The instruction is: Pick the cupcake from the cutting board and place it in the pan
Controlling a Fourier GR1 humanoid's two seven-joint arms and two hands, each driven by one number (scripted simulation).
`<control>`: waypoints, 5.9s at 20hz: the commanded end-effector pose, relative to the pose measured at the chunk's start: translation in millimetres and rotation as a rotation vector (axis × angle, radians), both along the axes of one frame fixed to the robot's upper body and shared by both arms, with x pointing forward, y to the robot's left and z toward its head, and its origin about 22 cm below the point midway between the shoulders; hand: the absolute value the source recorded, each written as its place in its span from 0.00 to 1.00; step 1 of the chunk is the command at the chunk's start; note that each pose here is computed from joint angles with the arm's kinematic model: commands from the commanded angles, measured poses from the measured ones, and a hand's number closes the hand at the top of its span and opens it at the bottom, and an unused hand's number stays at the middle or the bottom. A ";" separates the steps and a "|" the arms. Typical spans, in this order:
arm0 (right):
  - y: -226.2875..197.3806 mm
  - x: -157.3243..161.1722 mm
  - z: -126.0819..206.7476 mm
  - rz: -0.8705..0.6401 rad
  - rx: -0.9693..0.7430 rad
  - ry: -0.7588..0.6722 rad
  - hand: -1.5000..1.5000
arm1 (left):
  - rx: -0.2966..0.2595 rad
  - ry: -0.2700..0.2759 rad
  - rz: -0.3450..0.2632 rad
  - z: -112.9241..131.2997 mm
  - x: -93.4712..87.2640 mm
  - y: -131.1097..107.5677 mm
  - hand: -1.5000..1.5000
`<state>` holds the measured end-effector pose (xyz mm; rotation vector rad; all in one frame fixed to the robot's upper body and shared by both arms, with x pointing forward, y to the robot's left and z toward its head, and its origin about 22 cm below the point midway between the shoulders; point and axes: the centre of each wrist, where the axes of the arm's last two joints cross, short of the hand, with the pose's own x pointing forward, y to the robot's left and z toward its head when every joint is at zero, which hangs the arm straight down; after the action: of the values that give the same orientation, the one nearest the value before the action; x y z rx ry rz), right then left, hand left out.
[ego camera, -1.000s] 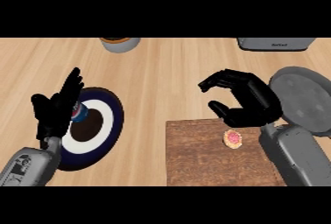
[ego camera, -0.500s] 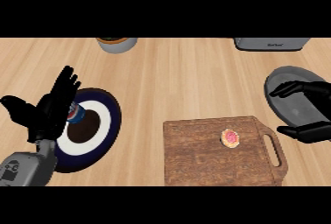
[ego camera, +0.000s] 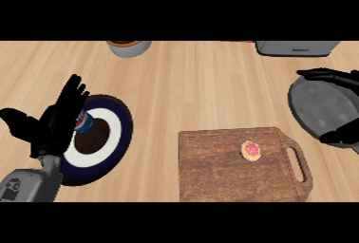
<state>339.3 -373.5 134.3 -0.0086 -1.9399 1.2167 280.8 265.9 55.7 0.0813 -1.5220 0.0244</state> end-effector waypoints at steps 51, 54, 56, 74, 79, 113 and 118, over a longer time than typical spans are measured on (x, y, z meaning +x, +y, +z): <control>171.1 -55.1 -41.4 0.137 -0.974 -0.127 0.00 | 0.006 0.006 0.021 5.7 9.2 21.9 0.50; 171.6 -46.4 -60.9 0.138 -1.022 -0.093 0.00 | 0.002 0.003 0.024 -8.3 -8.6 7.5 0.50; 193.2 -43.7 -81.0 0.148 -1.035 -0.114 0.00 | 0.005 -0.005 0.016 1.2 -5.3 5.9 0.50; 196.0 -26.3 -140.0 0.238 -0.978 -0.094 1.00 | -0.006 0.000 0.012 5.8 2.0 -1.9 0.50; 198.1 -20.9 -120.3 0.269 -0.926 -0.110 1.00 | 0.008 0.006 0.018 10.9 6.0 17.7 0.50; 124.3 -150.0 45.8 -0.816 -0.470 -0.354 1.00 | -0.008 0.004 0.034 0.3 -15.4 12.8 0.50; 98.1 -106.3 48.4 -0.927 -0.397 -0.310 1.00 | 0.003 -0.009 0.039 10.5 -1.6 21.3 0.50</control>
<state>214.1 -256.0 181.1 -1.1980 -1.5725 1.0392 276.9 274.0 62.0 0.1059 -1.5148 0.0508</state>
